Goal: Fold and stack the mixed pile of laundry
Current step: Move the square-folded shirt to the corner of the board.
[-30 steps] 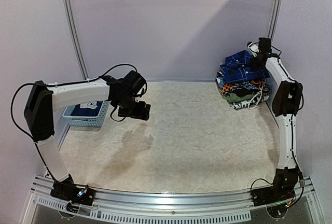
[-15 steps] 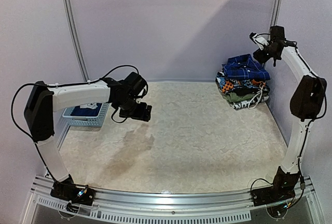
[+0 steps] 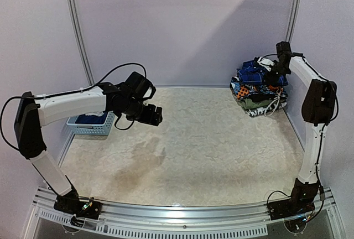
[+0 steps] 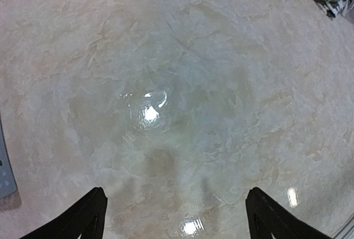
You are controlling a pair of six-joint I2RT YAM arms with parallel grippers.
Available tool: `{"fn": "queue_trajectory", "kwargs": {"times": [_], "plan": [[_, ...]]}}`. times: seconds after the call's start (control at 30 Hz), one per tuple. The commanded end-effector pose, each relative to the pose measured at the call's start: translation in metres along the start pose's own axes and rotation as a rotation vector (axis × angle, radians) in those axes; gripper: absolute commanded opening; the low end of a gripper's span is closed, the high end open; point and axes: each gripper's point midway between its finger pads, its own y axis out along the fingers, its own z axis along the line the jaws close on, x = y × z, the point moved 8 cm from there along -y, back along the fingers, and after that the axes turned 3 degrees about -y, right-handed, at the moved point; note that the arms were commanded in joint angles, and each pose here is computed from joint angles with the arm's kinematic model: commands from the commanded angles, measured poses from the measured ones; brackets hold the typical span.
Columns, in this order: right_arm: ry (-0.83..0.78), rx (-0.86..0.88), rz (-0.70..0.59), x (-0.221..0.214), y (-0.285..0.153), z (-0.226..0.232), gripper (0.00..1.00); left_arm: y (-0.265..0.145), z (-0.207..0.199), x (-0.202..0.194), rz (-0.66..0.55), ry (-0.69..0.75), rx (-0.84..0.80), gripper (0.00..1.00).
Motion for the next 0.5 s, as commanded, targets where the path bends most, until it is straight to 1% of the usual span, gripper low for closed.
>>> {"fn": "queue_trajectory", "kwargs": {"times": [0.0, 0.07, 0.47], "plan": [[-0.090, -0.026, 0.054, 0.007, 0.018, 0.010, 0.71, 0.000, -0.006, -0.007, 0.003, 0.029, -0.012, 0.89], [-0.096, -0.060, 0.087, 0.004, 0.025, 0.006, 0.71, 0.000, -0.007, -0.008, 0.006, 0.029, -0.013, 0.89], [-0.121, -0.137, 0.164, -0.007, 0.051, 0.001, 0.70, 0.005, -0.011, -0.007, 0.021, 0.038, -0.013, 0.89]]}}
